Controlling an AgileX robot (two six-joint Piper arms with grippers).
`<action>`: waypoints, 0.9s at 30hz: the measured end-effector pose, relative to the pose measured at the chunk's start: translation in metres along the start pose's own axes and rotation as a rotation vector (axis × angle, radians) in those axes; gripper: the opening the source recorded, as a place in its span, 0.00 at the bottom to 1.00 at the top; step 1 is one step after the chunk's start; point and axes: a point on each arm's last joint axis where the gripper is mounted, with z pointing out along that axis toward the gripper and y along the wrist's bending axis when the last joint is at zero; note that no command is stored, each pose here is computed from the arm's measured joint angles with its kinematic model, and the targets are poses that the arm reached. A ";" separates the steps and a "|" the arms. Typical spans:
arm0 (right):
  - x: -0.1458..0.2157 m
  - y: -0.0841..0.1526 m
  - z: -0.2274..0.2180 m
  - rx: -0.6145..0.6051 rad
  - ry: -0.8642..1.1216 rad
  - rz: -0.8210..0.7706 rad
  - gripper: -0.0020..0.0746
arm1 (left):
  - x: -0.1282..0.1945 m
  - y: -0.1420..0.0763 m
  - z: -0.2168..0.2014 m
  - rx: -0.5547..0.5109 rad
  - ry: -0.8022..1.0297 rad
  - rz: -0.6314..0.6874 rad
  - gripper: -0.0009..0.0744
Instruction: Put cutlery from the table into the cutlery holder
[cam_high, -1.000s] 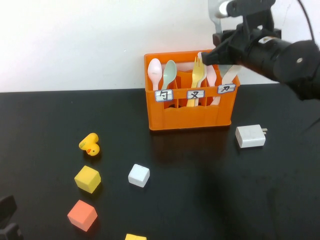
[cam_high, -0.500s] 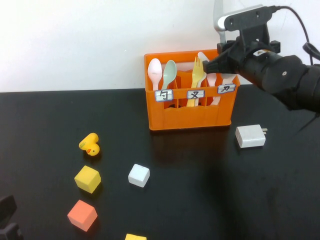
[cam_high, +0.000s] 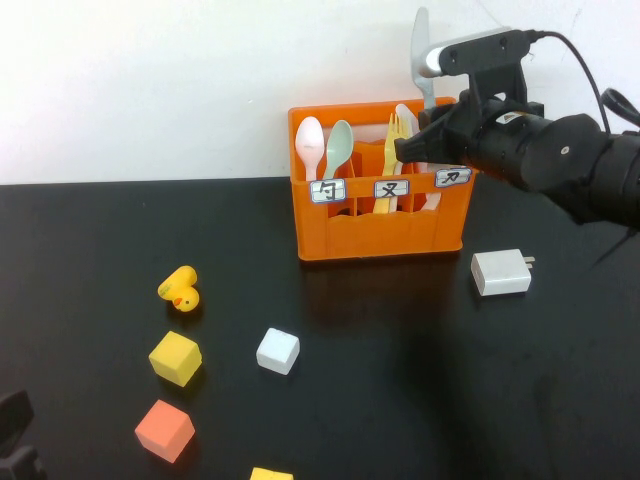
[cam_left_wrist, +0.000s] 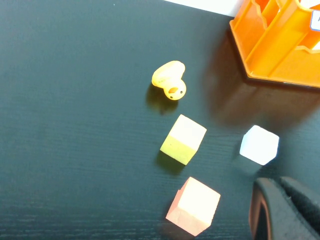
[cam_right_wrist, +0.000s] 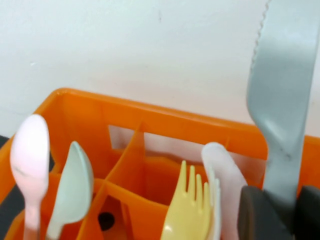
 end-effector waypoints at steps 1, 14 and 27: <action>0.000 0.000 0.000 -0.003 0.003 -0.001 0.25 | 0.000 0.000 0.000 0.000 0.000 0.000 0.01; -0.002 0.001 -0.003 -0.009 0.013 0.084 0.55 | 0.000 0.000 0.000 0.000 0.000 0.000 0.01; -0.081 0.015 -0.100 -0.267 -0.091 -0.171 0.15 | -0.005 0.000 -0.008 0.046 -0.076 0.016 0.01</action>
